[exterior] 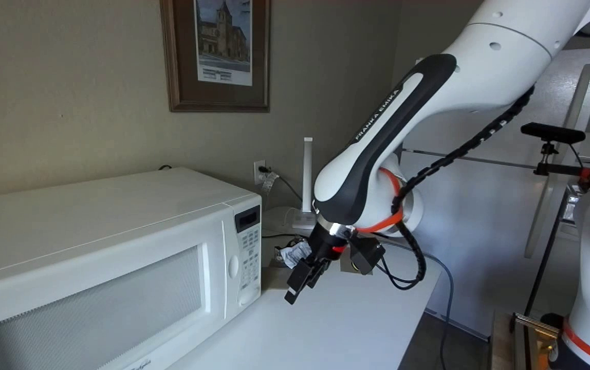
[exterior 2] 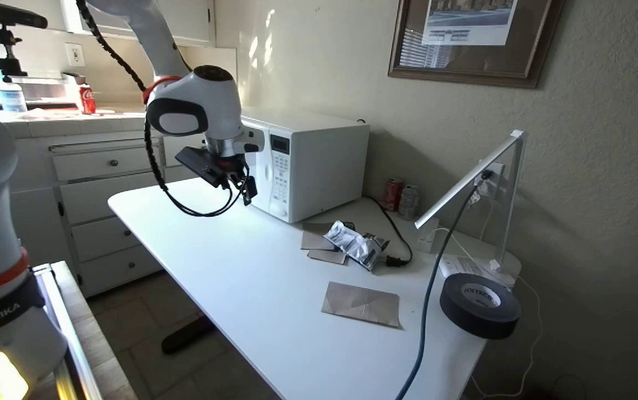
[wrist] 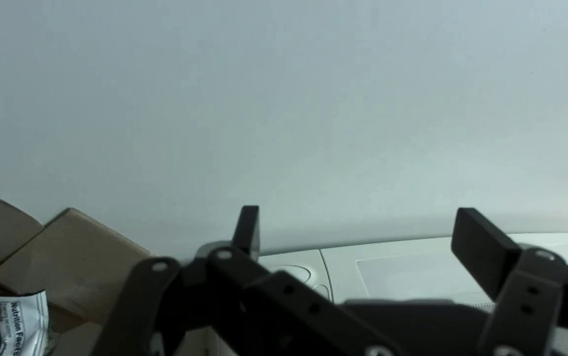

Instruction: Press the open button to open the microwave, remove the black bowl and then put it on the countertop

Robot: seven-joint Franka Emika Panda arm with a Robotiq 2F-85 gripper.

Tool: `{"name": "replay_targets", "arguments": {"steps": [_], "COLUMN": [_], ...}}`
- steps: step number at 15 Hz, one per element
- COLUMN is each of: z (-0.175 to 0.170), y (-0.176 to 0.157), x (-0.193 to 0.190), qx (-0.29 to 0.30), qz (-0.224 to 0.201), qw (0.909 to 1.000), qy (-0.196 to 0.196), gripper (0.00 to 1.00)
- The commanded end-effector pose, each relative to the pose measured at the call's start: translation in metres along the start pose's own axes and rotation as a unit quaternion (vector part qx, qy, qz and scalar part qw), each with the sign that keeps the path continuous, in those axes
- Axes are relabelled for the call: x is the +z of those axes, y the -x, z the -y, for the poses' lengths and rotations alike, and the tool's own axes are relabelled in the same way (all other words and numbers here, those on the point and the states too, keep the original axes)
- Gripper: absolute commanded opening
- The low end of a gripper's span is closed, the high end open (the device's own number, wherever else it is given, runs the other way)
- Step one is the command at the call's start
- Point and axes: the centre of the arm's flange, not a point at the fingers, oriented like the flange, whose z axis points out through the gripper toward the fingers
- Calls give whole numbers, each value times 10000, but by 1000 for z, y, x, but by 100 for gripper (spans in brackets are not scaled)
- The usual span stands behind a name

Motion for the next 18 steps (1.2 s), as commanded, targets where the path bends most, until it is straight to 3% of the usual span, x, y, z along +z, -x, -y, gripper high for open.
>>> {"name": "replay_targets", "arguments": {"steps": [1,9,10,11,18], "z": [-14,-28,-30,-33,-40], "y": [-1,-5,-5,-5,-12], "x": [43,87,90,94,114], "qx": [-251,-395,-388,-387,-234], "qz": [-178,-262,-297,-358,-776], "qw": [9995,9988,9987,9986,9967], "qy": [-104,-122,-110,-71,17], "gripper": [100,100,91,74,19]}}
